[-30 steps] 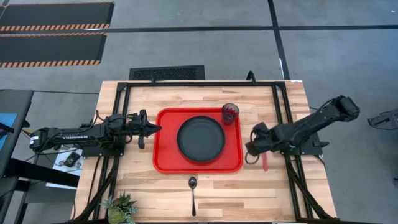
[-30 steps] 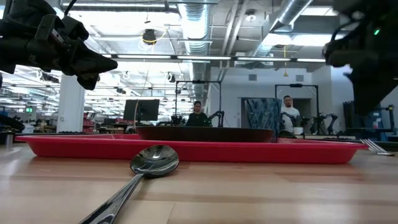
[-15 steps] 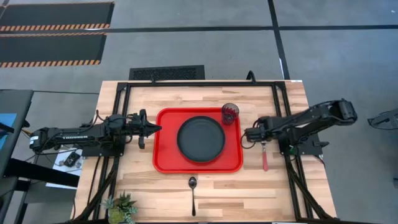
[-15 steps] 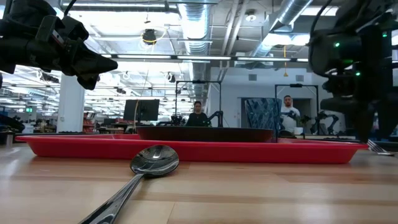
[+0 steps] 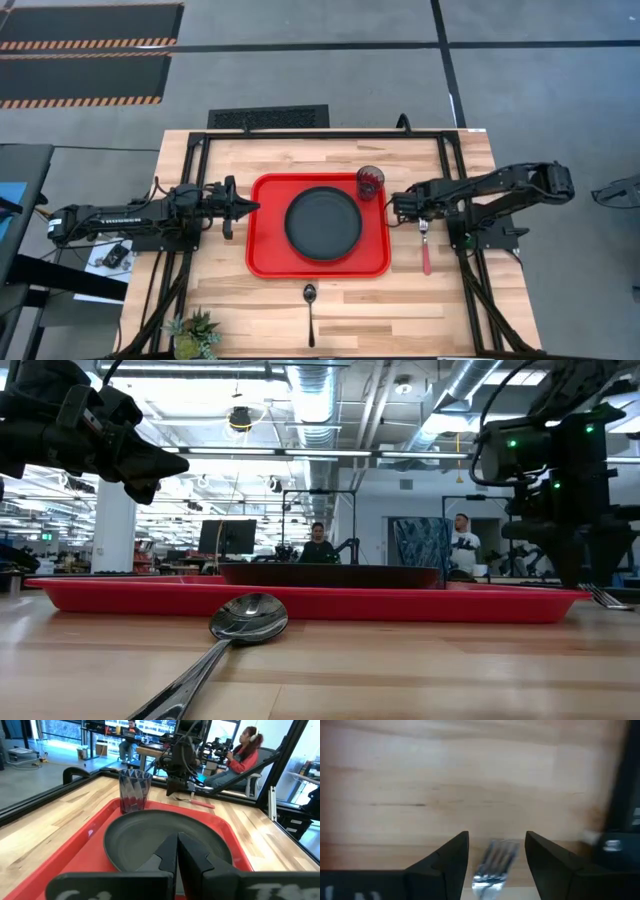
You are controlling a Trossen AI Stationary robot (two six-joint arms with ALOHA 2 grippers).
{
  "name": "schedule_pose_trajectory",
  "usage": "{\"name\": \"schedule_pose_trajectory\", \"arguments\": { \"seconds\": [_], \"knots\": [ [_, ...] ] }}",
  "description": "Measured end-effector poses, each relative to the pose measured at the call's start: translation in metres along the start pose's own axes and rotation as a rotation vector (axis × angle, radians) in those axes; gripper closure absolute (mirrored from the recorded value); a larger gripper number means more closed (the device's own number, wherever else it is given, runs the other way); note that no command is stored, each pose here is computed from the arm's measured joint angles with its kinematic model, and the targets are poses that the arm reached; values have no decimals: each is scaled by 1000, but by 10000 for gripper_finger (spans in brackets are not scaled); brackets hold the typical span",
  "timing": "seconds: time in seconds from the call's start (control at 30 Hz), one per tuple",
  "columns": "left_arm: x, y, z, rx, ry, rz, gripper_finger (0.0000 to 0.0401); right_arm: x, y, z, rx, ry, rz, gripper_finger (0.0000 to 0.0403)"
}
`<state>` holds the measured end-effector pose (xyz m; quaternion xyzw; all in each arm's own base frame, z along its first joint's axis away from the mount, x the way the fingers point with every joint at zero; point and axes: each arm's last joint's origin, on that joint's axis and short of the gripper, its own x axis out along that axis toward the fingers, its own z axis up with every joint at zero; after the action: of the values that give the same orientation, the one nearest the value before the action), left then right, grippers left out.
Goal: Pick and place plate/cup/fork/spoon on tray
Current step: Put the pink fork on the red serving tray to the left of the black plate
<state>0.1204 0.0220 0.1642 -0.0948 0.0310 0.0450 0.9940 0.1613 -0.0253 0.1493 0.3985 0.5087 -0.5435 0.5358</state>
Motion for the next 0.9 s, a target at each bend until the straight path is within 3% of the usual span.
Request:
{"name": "schedule_pose_trajectory", "arguments": {
  "seconds": [0.3,0.63,0.9],
  "knots": [
    [0,0,0,0,0,-1,401,22,-5,-9,16,34,61,213],
    [0,0,0,2,-2,0,401,19,-2,-11,-76,30,77,310],
    [0,0,0,1,-3,0,401,17,-2,-12,-100,-4,85,304]
  ]
}}
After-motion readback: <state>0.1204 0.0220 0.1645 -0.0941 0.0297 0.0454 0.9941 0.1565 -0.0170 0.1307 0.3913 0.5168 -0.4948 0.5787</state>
